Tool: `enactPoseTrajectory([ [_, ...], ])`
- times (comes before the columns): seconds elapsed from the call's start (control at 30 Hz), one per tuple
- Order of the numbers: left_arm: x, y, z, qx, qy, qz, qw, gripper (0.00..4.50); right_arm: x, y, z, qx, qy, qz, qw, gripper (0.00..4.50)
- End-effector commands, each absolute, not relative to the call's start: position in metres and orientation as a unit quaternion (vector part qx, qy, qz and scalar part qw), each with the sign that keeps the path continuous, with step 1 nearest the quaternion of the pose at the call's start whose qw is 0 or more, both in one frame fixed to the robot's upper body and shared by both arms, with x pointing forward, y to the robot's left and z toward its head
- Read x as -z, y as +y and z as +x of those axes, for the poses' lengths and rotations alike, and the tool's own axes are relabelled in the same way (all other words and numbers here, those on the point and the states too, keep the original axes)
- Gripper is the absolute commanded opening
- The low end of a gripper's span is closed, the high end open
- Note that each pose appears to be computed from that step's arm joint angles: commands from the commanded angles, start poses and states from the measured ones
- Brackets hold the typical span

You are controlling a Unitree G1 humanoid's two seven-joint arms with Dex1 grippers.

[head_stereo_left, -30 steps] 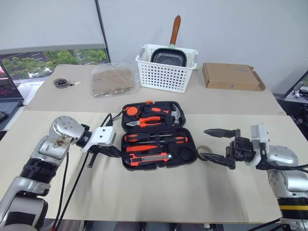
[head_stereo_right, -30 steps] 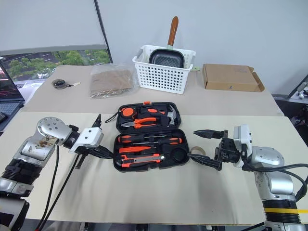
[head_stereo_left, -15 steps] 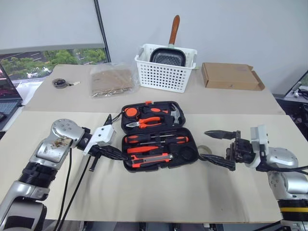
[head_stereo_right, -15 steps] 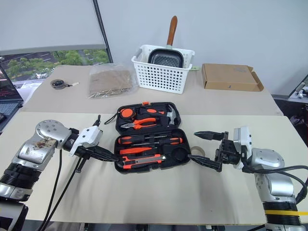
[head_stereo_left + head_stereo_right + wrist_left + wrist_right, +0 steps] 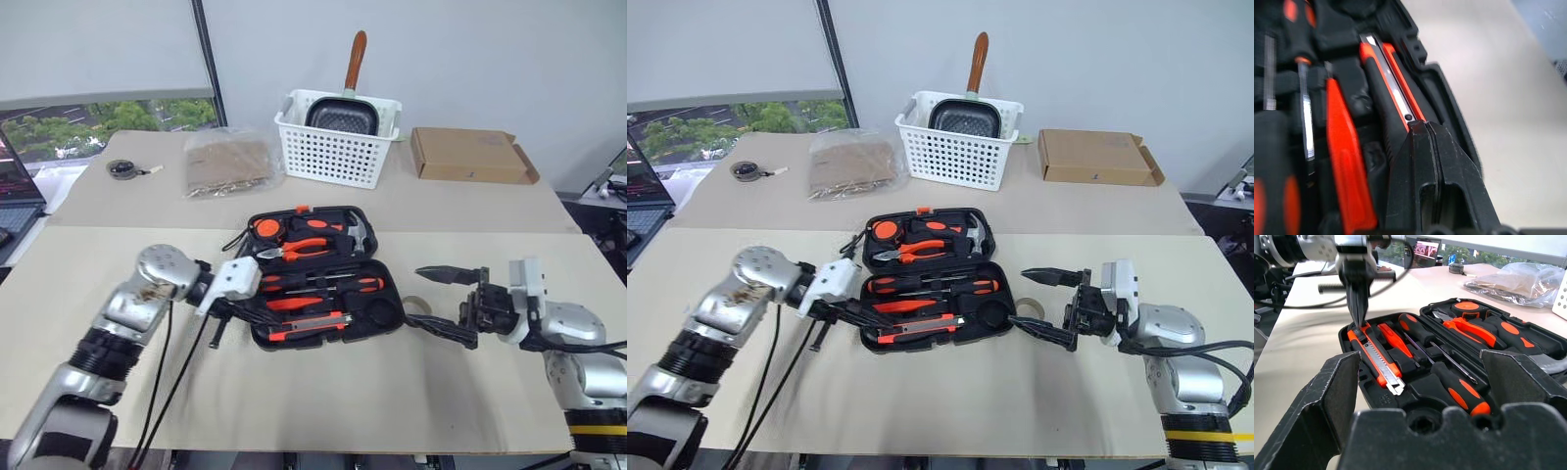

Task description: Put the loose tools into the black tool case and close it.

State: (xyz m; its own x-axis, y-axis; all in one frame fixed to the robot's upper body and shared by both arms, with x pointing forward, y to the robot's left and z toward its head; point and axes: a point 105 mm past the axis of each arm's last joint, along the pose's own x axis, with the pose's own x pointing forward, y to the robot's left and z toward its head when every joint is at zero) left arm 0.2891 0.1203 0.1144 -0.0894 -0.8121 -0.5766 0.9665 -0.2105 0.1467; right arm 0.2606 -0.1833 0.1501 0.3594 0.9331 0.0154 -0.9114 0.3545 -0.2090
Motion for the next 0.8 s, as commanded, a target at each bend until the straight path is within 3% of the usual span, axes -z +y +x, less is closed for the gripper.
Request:
enactPoseTrajectory([
  [0.03, -0.104, 0.126, 0.297, 0.716, 0.157, 0.318, 0.602, 0.02, -0.162, -0.186, 0.257, -0.554, -0.092, -0.103, 0.821, 4.5],
  [0.33, -0.075, 0.12, 0.287, 0.735, 0.185, 0.308, 0.575, 0.02, -0.161, -0.185, 0.254, -0.555, -0.088, -0.104, 0.821, 4.5],
  [0.8, -0.023, 0.116, 0.278, 0.727, 0.256, 0.25, 0.586, 0.02, -0.161, -0.183, 0.255, -0.566, -0.081, -0.105, 0.814, 4.5],
])
